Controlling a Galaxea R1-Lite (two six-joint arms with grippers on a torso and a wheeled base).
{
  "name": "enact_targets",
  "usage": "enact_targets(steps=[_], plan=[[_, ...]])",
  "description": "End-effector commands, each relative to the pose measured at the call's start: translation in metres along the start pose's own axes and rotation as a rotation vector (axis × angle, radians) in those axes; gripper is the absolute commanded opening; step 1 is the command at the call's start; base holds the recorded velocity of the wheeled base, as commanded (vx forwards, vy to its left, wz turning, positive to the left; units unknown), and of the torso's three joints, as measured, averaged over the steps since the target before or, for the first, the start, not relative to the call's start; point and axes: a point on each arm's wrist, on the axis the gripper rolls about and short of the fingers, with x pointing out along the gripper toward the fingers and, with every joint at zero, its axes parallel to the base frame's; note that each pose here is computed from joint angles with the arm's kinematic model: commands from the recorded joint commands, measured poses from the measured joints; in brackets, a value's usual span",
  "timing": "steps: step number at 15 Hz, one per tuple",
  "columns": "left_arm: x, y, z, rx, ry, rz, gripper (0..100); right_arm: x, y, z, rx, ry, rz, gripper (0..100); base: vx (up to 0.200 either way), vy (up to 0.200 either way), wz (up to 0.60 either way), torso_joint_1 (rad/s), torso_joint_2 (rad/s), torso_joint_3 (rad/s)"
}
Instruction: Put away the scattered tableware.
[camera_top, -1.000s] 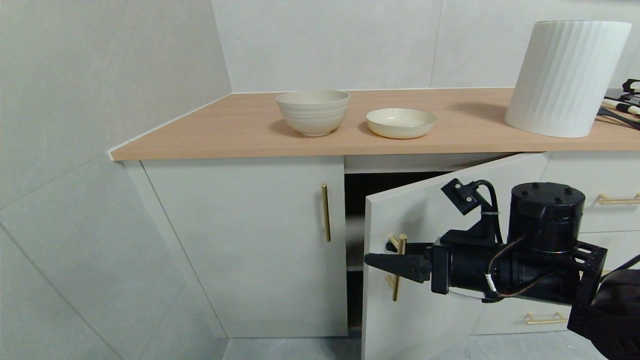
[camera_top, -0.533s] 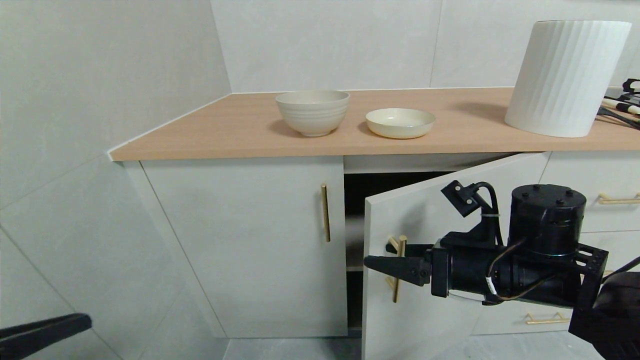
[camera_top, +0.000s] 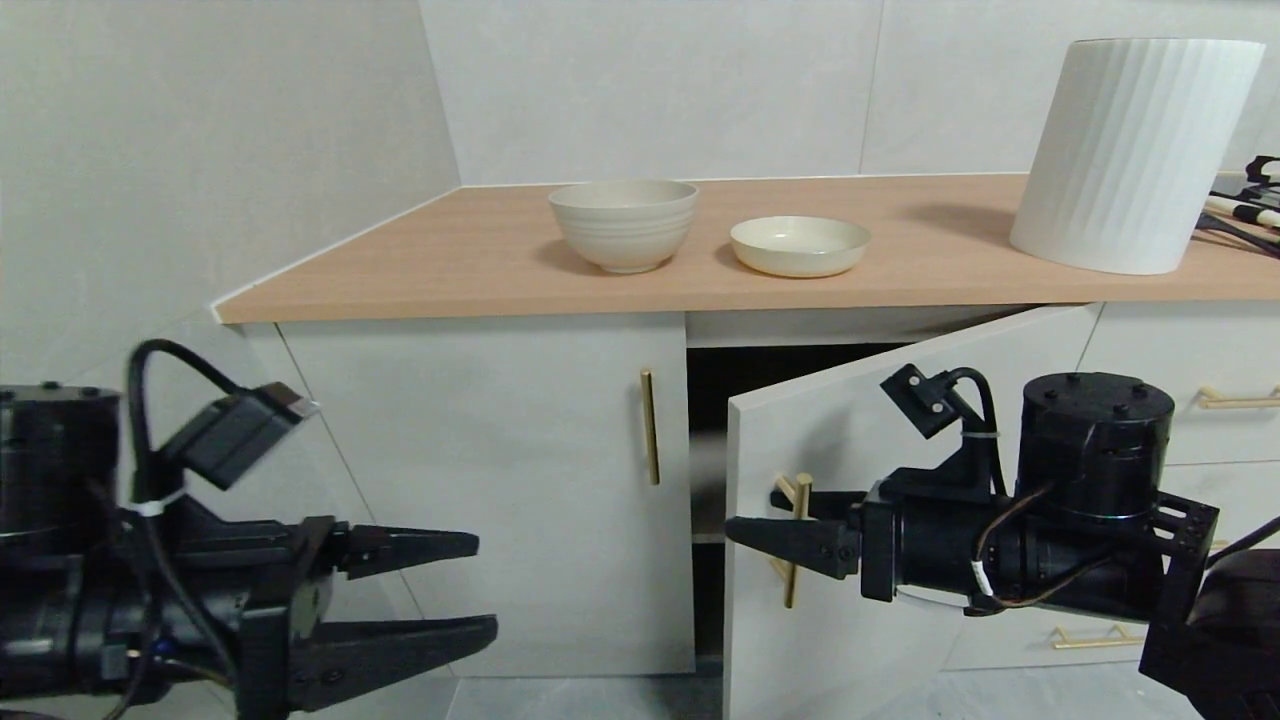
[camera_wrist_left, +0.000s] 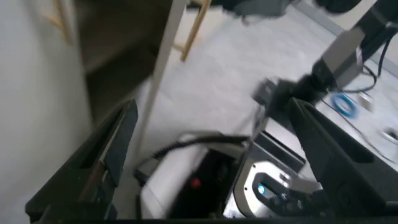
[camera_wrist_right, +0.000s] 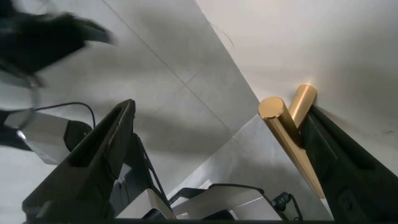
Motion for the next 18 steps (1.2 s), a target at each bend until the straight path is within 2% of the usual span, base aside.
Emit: enact_targets(steps=[1,6,7,9,11,13,15,16,17,18], plan=[[0.038,0.034,-0.018,-0.117,0.121,-0.033,100,0.002,-0.001,-0.002,0.007,0.012,0.001,100,0.000,0.000,0.00,0.000,0.00,0.000],[0.047,0.040,-0.022,-0.138,0.142,-0.041,100,0.004,-0.004,-0.005,0.014,0.024,-0.003,100,0.000,0.000,0.00,0.000,0.00,0.000],[0.047,0.040,-0.022,-0.141,0.144,-0.041,0,0.004,-0.004,-0.006,0.014,0.026,-0.002,100,0.000,0.000,0.00,0.000,0.00,0.000],[0.051,0.043,-0.019,-0.131,0.139,-0.045,0,0.005,-0.002,-0.006,0.013,0.029,0.003,100,0.000,0.000,0.00,0.000,0.00,0.000],[0.062,0.042,-0.019,-0.125,0.162,-0.075,0,0.007,-0.003,-0.007,0.016,0.032,0.002,100,0.000,0.000,0.00,0.000,0.00,0.000],[0.075,0.039,-0.010,-0.152,0.169,-0.107,0,0.007,-0.003,-0.007,0.014,0.029,0.001,100,0.000,0.000,0.00,0.000,0.00,0.000],[0.091,0.044,0.009,-0.185,0.142,-0.114,0,0.007,-0.003,-0.007,0.014,0.029,0.001,100,0.000,0.000,0.00,0.000,0.00,0.000],[0.101,0.050,0.016,-0.199,0.121,-0.064,0,0.006,-0.002,-0.006,0.013,0.025,0.000,100,0.000,0.000,0.00,0.000,0.00,0.000],[0.112,0.055,0.019,-0.199,0.103,-0.016,0,0.006,-0.002,-0.006,0.012,0.024,0.002,100,0.000,0.000,0.00,0.000,0.00,0.000],[0.136,0.066,0.018,-0.161,0.069,0.046,0,0.005,-0.001,-0.006,0.011,0.023,0.002,100,0.000,0.000,0.00,0.000,0.00,0.000]])
